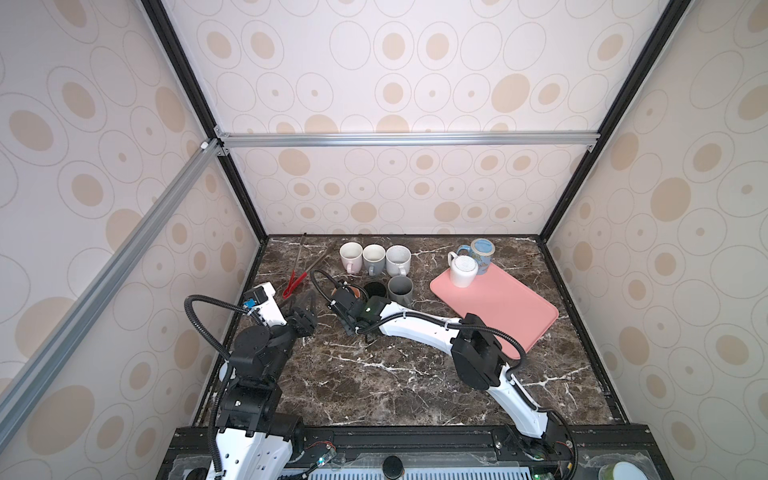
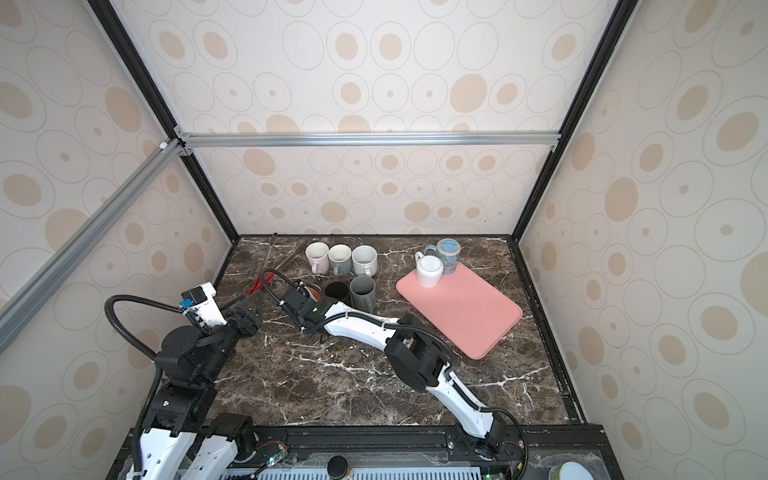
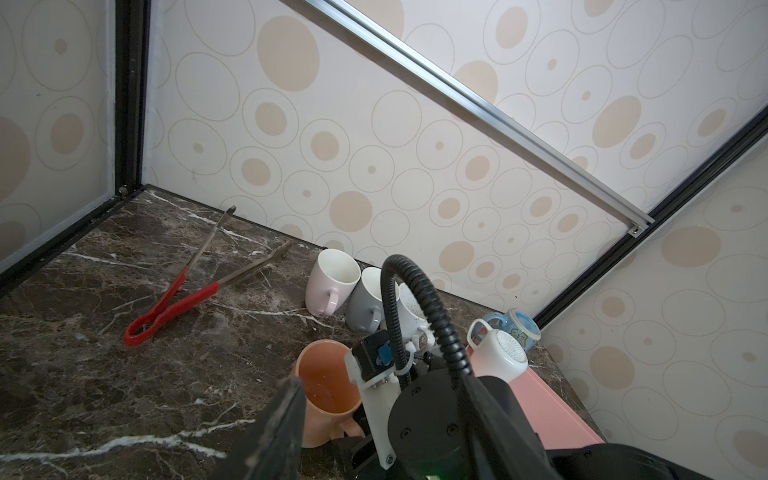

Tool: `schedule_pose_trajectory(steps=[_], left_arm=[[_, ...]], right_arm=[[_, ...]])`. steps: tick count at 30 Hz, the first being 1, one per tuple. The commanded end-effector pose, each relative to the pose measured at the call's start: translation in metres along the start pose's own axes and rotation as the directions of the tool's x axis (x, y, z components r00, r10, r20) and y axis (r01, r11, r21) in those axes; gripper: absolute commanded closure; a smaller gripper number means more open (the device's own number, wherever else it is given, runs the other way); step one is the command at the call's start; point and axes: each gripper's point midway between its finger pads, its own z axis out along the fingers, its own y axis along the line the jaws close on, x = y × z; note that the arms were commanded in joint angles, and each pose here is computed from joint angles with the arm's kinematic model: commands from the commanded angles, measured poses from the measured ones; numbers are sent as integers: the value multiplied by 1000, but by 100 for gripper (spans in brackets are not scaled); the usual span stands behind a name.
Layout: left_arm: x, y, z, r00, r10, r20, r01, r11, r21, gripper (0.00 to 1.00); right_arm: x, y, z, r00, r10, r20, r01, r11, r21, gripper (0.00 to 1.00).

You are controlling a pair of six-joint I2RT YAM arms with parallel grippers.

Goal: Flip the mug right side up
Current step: 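Set the peach mug upright on the table and open the right gripper, then move the right gripper over the upside-down white mug on the pink tray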

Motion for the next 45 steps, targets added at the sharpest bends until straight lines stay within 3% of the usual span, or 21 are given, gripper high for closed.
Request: schedule_pose_trajectory(steps=[1,5,14,23,30,38,45], left_arm=[[-12,-8,-6,999,26,26,-26,999,22,41],[-11,-10,-5,999,36,17,-36,999,34,39],[0,-21,14,998,-9,-65,15,995,97,38],[15,-43,43,985,-67,-158,99,974,204,45],[32,-72,67,982,-48,-184,95,964,250,46],[63,-137,107,972,17,-235,73,927,368,46],[83,-195,140,962,78,-261,52,888,457,46]], right_arm=[[-40,-7,-41,995,29,94,-26,999,-24,59],[-60,-6,-64,989,17,147,-7,998,-64,57],[-101,-40,-116,963,-6,269,12,1000,-21,50],[-98,-166,-123,958,145,249,-158,987,33,50],[-56,-274,-111,936,314,162,-330,940,86,52],[-8,-364,-103,885,456,97,-466,872,151,49],[-12,-386,-56,919,393,-30,-385,910,152,48]])
